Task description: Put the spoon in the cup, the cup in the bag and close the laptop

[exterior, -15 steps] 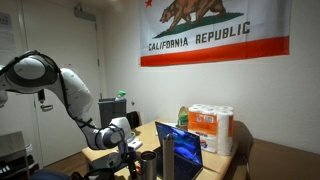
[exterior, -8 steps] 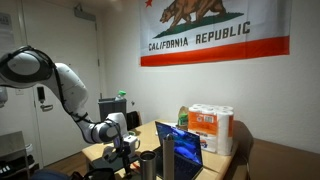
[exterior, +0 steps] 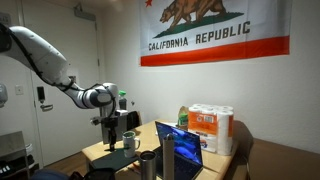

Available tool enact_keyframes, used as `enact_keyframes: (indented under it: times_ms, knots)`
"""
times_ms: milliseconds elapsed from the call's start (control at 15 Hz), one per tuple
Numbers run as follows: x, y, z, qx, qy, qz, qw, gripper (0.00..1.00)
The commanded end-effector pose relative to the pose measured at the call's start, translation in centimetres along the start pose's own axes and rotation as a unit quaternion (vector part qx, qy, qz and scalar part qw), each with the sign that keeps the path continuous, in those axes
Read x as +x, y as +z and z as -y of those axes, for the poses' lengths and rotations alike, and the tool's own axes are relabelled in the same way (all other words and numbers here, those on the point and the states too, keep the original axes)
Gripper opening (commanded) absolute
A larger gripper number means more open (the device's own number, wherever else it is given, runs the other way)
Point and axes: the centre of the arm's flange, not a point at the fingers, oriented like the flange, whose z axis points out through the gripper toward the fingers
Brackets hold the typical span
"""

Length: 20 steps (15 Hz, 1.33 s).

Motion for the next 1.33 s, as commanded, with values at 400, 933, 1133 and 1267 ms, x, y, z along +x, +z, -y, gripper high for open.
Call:
enact_keyframes:
  times_ms: [400, 933, 1133, 1267]
  knots:
    - [1.6, -13.3, -11.7, -0.018, -0.004, 0.137, 0.9904, 0.09]
    - [8.3, -6.2, -13.7, -0.028, 0.007, 0.184, 0.9825, 0.09]
    - [10.3, -4.6, -13.6, -0.028, 0.012, 0.192, 0.9809, 0.09]
    - [11.6, -4.6, -13.9, -0.026, 0.018, 0.188, 0.9817, 0.09]
